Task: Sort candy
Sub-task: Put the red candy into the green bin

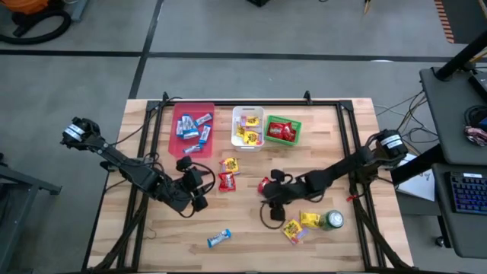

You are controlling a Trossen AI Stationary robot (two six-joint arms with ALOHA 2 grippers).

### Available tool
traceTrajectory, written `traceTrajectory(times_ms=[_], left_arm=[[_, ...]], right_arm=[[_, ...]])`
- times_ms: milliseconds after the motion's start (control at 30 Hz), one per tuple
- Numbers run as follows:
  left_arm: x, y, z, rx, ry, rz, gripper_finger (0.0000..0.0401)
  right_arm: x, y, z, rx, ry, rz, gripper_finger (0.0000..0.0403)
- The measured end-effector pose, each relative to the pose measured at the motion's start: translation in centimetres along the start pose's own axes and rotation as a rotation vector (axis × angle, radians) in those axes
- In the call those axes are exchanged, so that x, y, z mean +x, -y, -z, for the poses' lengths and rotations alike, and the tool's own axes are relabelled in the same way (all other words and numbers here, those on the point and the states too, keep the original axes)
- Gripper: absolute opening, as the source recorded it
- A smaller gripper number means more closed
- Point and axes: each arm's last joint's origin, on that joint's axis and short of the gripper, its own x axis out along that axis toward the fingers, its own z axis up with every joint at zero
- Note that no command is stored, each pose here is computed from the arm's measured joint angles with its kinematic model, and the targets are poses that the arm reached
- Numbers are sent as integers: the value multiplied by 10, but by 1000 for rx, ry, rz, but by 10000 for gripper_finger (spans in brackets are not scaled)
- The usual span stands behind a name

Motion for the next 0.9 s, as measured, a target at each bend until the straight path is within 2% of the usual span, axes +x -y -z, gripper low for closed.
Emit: traceTrajectory(times_ms=[100, 400, 600, 900], left_arm=[[0, 0, 0, -3, 5, -4, 153], [0, -1, -1, -13, 24, -26, 153], [0, 0, -2, -19, 28, -26, 152], [0, -1, -3, -23, 45, -46, 152]], right_arm=[[1, 3, 6, -6, 78, 11, 156], [2, 6, 15, 35, 24, 83, 209], [0, 6, 13, -22, -38, 134, 215], [2, 7, 15, 40, -47, 143, 215]])
